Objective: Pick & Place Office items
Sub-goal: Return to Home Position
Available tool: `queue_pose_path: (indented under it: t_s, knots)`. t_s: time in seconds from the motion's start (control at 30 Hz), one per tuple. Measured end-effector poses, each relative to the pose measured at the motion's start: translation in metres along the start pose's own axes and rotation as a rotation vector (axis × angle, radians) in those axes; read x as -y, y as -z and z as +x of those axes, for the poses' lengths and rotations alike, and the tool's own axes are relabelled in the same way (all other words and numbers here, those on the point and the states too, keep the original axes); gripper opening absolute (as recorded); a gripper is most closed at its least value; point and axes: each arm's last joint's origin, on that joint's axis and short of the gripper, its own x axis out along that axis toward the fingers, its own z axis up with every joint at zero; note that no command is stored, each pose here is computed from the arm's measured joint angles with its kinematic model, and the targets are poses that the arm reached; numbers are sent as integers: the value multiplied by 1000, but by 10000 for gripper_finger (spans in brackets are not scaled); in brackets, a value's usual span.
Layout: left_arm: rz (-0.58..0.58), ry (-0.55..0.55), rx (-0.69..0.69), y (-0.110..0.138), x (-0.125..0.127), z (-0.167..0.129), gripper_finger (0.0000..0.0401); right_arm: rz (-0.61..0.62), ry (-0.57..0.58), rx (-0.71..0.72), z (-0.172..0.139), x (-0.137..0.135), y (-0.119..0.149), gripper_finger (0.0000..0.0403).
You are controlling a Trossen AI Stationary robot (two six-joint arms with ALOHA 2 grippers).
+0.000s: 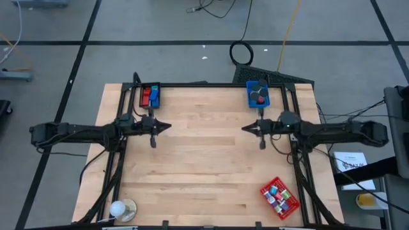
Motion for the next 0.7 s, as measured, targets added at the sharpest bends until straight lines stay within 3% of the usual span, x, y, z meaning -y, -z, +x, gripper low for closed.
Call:
queue_pose_path:
  t_s: [0.3, 0.7]
  knots:
    - [-2, -66, 71, -10, -8, -12, 15, -17, 141, 70, -45, 2, 13, 0]
    - [4, -141, 130, -17, -13, -31, 17, -13, 238, 57, -69, 2, 20, 0]
